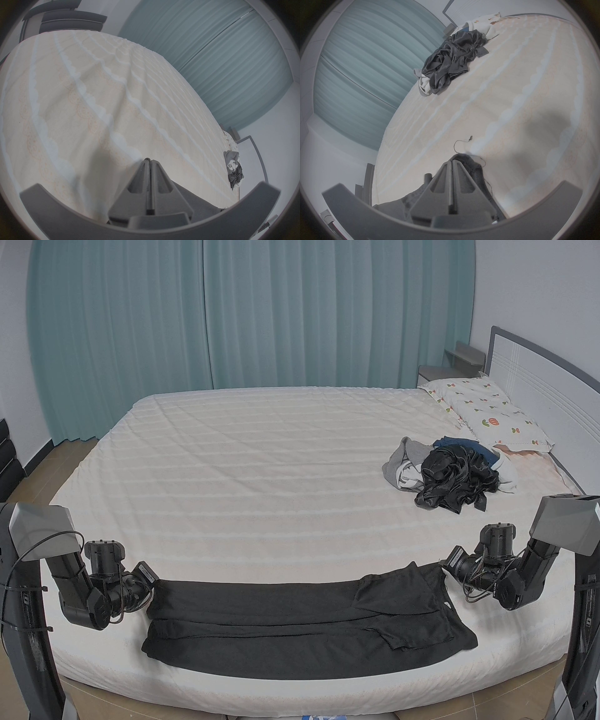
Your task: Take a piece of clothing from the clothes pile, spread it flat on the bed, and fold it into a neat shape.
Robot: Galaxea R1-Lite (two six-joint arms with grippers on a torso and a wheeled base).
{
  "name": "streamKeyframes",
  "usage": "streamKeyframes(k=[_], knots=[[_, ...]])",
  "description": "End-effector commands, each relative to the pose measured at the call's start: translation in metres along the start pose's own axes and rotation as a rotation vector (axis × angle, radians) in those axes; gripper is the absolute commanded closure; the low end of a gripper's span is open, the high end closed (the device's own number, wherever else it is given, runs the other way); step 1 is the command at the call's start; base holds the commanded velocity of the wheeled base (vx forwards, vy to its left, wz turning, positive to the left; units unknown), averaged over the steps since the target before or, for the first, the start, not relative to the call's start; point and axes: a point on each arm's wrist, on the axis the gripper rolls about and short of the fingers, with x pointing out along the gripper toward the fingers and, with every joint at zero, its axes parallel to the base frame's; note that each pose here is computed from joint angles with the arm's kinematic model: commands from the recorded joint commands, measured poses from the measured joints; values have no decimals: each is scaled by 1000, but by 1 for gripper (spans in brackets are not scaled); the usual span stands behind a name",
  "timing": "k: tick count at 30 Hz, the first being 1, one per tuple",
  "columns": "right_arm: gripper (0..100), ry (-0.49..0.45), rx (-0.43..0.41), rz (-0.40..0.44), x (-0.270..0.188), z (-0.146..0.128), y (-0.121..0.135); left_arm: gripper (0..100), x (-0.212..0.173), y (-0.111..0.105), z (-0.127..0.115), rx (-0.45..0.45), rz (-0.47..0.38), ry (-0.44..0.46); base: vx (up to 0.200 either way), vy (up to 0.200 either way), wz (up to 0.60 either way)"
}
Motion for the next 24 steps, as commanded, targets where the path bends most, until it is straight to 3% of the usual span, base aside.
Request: streamKeyframes(k=[1, 8, 9, 18, 24], knots=[[100, 9, 2, -10, 3, -3, -4, 100, 0, 1, -1, -1, 5, 3, 0, 0, 0], [100, 18, 0, -20, 9, -7, -9, 100, -1, 1, -2, 1, 6, 6, 0, 0, 0], [0, 14, -1, -16, 9, -6, -8, 0, -1, 1, -2, -1, 5, 7, 0, 0, 0], [0, -50, -22, 61, -20, 2, 10, 0, -1, 1, -2, -1, 5, 7, 0, 0, 0], [0, 48, -110, 137, -38, -28, 23, 0, -1, 2, -2, -1, 7, 7, 0, 0, 0]])
